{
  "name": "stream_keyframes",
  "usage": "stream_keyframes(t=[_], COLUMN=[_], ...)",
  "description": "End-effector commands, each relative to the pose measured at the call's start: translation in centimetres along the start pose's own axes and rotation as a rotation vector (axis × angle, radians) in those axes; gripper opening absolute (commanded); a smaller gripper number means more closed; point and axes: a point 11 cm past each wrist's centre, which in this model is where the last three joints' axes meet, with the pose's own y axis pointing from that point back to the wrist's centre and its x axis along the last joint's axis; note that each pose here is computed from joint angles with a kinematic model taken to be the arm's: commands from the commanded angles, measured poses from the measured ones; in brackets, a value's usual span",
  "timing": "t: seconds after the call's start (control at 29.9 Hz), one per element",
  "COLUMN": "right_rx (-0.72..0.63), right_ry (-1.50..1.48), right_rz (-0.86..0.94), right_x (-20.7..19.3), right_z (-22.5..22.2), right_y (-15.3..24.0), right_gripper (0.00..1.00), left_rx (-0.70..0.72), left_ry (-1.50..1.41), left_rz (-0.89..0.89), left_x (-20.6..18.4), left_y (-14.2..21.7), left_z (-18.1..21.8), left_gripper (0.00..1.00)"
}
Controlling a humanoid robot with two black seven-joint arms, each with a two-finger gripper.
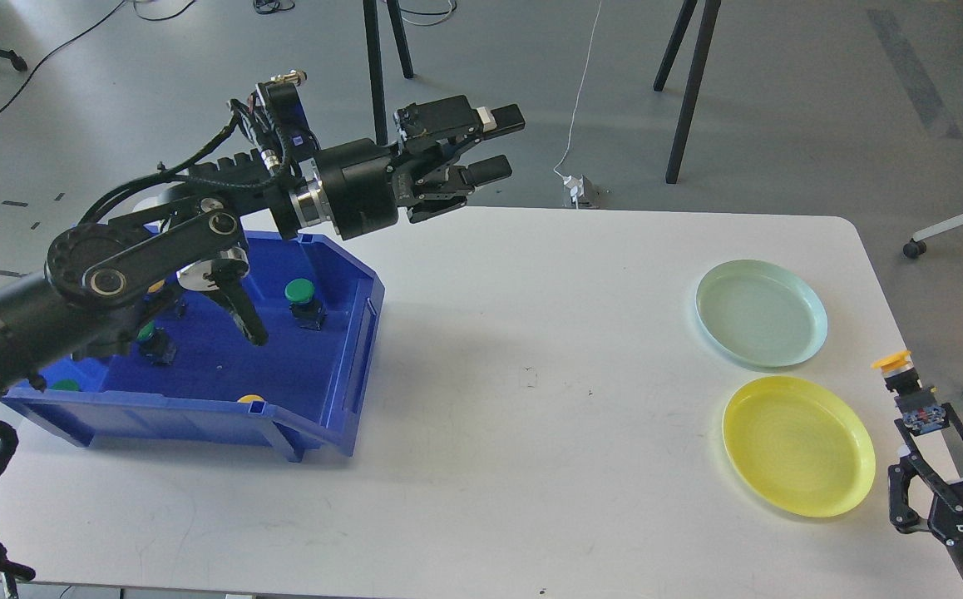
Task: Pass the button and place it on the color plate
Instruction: 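Release the button from the left gripper and carry it toward the yellow plate, then lower the button onto the yellow plate and open the right gripper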
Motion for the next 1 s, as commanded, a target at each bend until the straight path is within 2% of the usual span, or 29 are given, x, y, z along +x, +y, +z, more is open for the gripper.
stream_keyframes(t=[0.0, 0.2, 0.3, 0.43, 0.57, 0.63, 0.74, 0.8, 0.87, 0.94, 0.97], right_rx=[-0.002, -0.038, -0.090, -0.151, -0.152, -0.156, -0.153, -0.154, -0.146, -0.133, -0.126], right_ry=[-0.037, -0.009, 0.017, 0.035, 0.027, 0.019, 0.007, -0.005, -0.020, -0.029, -0.033], right_rz=[0.033, 0.170, 0.191, 0.213, 0.221, 0.237, 0.247, 0.244, 0.229, 0.215, 0.199], right_x=[0.5, 0.7, 0.1, -0.5, -0.6, -0.5, -0.5, -0.6, -0.9, -1.4, -1.8], right_z=[0.9, 3.0, 4.5, 6.4, 7.0, 7.5, 7.9, 8.2, 8.1, 7.7, 7.4], right_y=[0.7, -0.3, -2.3, -3.1, -3.4, -3.3, -3.2, -3.1, -3.2, -3.4, -3.6], right_gripper=[0.13, 0.14, 0.16, 0.16, 0.18, 0.27, 0.46, 0.61, 0.82, 0.90, 0.95], left_rx=[0.000, -0.001, 0.000, -0.001, -0.001, -0.004, -0.006, -0.006, -0.010, -0.020, -0.025], left_ry=[0.000, 0.000, 0.000, -0.001, 0.001, 0.005, 0.010, 0.011, 0.020, 0.035, 0.041], left_rz=[0.000, -0.001, 0.000, 0.000, 0.002, 0.004, 0.008, 0.010, 0.021, 0.034, 0.041], left_x=[0.0, 0.0, 0.0, 0.0, 0.0, 0.0, 0.1, 0.2, 0.4, 0.5, 0.6], left_y=[0.0, 0.0, 0.0, 0.0, 0.0, 0.0, 0.0, 0.0, 0.1, 0.1, 0.1], left_z=[0.0, 0.0, 0.0, 0.0, 0.0, 0.1, 0.1, 0.0, 0.0, 0.2, 0.3], left_gripper=[0.79, 0.79, 0.79, 0.79, 0.79, 0.79, 0.79, 0.79, 0.79, 0.80, 0.84])
